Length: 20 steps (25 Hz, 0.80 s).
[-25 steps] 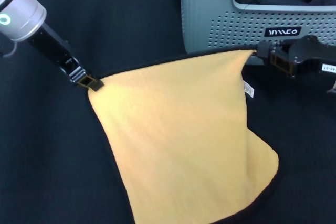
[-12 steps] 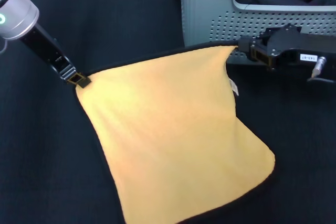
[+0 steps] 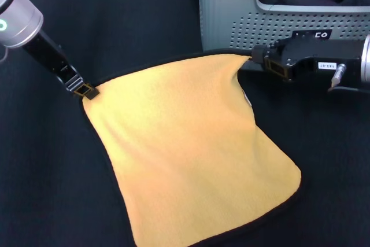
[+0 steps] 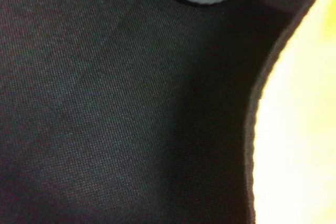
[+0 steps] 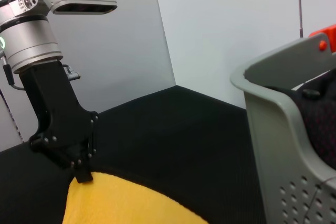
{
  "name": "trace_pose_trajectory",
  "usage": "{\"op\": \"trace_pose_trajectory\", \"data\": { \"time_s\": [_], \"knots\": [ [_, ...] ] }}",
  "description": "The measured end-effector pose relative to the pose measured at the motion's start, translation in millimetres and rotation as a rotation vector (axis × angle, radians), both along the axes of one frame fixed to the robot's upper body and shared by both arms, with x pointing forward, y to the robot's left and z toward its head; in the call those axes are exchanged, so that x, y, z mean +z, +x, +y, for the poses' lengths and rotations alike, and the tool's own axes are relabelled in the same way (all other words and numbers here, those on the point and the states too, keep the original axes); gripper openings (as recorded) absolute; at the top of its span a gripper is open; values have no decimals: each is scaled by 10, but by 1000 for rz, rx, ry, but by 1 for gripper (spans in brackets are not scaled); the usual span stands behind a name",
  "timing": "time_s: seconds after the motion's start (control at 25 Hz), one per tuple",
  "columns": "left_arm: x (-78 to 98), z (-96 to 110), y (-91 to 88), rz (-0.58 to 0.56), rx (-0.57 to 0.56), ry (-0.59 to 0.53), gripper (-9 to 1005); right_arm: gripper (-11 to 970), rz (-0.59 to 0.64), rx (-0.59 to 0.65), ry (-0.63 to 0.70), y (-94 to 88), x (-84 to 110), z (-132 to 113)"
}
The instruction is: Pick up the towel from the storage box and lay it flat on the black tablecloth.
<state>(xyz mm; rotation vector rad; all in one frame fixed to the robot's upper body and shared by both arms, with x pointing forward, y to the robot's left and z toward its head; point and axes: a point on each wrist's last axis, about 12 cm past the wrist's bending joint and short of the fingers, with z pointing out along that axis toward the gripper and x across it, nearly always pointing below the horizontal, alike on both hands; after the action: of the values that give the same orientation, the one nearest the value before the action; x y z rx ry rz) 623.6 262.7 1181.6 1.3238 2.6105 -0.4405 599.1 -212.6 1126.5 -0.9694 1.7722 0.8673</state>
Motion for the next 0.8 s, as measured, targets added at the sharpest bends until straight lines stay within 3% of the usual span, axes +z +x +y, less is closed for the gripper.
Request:
{"op": "trace_pose_trajectory", "data": {
  "time_s": [0.32, 0.4, 0.8],
  "knots": [
    [-8, -18, 12, -17, 1, -6, 32, 79, -2, -18, 1, 11, -6, -16],
    [5, -29, 24, -31, 5, -17, 32, 225, 0, -20, 4, 13, -2, -18],
    [60, -15, -6, -101, 8, -33, 132, 512, 15, -30, 50, -77, -13, -90]
  ]
}}
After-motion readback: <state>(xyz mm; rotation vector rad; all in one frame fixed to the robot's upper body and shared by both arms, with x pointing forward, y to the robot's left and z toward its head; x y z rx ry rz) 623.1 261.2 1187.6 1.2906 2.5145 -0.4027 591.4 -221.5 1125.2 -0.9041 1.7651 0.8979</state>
